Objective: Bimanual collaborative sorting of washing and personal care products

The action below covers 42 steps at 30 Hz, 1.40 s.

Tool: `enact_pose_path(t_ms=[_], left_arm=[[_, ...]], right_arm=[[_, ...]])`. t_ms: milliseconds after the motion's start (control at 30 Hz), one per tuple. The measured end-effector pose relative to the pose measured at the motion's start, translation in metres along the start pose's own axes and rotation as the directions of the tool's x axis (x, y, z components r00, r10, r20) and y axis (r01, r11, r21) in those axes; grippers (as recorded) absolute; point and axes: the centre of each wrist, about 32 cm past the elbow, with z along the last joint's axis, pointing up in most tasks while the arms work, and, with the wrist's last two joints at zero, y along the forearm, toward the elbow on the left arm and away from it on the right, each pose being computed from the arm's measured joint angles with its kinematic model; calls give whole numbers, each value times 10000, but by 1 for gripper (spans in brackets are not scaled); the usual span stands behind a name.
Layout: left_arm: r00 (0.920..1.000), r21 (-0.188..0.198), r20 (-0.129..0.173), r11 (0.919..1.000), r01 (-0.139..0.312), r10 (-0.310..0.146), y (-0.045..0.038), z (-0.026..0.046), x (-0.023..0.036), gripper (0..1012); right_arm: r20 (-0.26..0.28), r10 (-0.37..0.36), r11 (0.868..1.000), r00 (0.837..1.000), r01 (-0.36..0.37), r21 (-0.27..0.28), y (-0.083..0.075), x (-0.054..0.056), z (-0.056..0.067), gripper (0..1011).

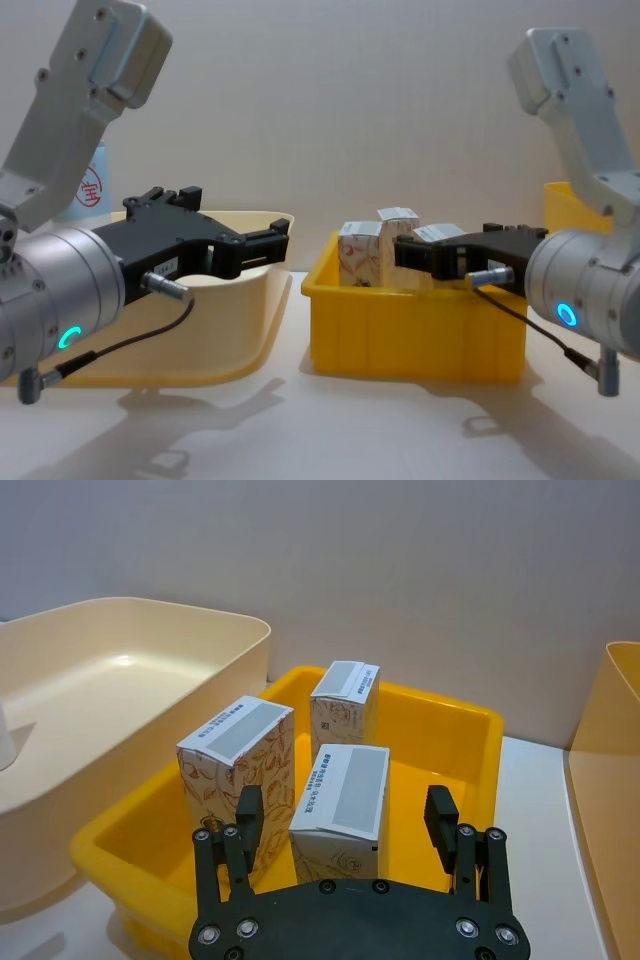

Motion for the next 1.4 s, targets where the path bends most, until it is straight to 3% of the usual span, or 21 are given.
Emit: enact_pose_path(t_ms=[433, 567, 633, 1000, 1133, 1400], left_arm=[[10000, 1, 0, 10000, 0, 0, 0, 0, 0, 1000], [10000, 1, 0, 10000, 0, 0, 0, 0, 0, 1000], [10000, 0, 0, 10000, 0, 0, 0, 0, 0, 1000], [10000, 1, 0, 10000, 0, 0, 0, 0, 0, 1000], [10000, 1, 0, 10000, 0, 0, 0, 0, 0, 1000], [10000, 1, -1, 10000, 0, 0, 0, 0, 0, 1000]], right_arm=[[55, -210, 9996, 9998, 211, -178, 84, -36, -18, 962], [59, -241, 9995, 9997, 242, -211, 97, -41, -23, 882], [61, -259, 9994, 9996, 260, -222, 103, -45, -24, 788], [69, -299, 9992, 9995, 301, -265, 120, -53, -30, 475], [72, -302, 9992, 9995, 304, -269, 123, -55, -29, 425], [93, -296, 9995, 9995, 297, -133, 120, -48, -35, 421]])
